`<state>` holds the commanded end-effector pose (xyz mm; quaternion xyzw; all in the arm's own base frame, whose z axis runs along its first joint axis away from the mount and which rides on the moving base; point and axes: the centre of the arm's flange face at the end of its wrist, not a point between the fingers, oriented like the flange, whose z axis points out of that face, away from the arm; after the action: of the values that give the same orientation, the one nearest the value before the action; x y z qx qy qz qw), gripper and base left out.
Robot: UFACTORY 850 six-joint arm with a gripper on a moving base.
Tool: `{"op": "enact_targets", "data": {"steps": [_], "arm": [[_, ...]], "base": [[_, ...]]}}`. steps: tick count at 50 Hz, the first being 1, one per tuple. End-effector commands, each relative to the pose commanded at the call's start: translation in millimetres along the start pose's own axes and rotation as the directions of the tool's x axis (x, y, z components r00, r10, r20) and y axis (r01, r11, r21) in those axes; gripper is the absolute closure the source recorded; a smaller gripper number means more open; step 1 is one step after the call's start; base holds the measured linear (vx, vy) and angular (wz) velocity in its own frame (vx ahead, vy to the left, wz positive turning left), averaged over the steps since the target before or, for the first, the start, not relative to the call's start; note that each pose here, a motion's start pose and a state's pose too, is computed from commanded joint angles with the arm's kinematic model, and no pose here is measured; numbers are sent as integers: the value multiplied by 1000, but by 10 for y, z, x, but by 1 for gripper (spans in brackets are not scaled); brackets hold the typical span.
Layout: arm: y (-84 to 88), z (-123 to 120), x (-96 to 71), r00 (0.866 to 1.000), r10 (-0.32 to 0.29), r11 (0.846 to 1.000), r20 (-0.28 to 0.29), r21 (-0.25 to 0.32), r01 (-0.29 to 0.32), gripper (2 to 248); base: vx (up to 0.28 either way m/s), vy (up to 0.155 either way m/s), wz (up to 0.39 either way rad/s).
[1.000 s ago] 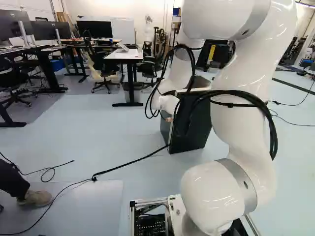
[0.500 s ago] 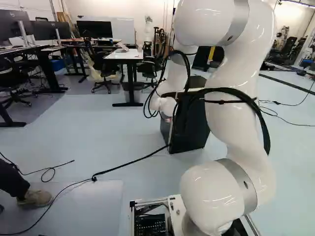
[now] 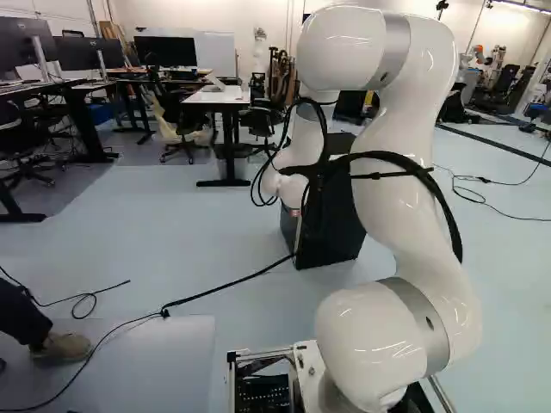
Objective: Open the fridge door
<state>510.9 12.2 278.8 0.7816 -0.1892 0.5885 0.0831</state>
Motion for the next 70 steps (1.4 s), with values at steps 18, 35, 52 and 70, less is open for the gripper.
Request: {"op": "enact_targets", "data": {"steps": [18,35,52,70], "arm": [[96,168,-129,999,24,995,-39,-94,-27,3],[140,321,-267,996,36,984,-80,-173,-49,3],[189,452,-413,992,39,965,-121,-252,-68,3],[216,514,-459,986,40,948,-161,-306,-88,3]], "base": [[0,0,0],[0,0,0],[0,0,0],[0,0,0]]}}
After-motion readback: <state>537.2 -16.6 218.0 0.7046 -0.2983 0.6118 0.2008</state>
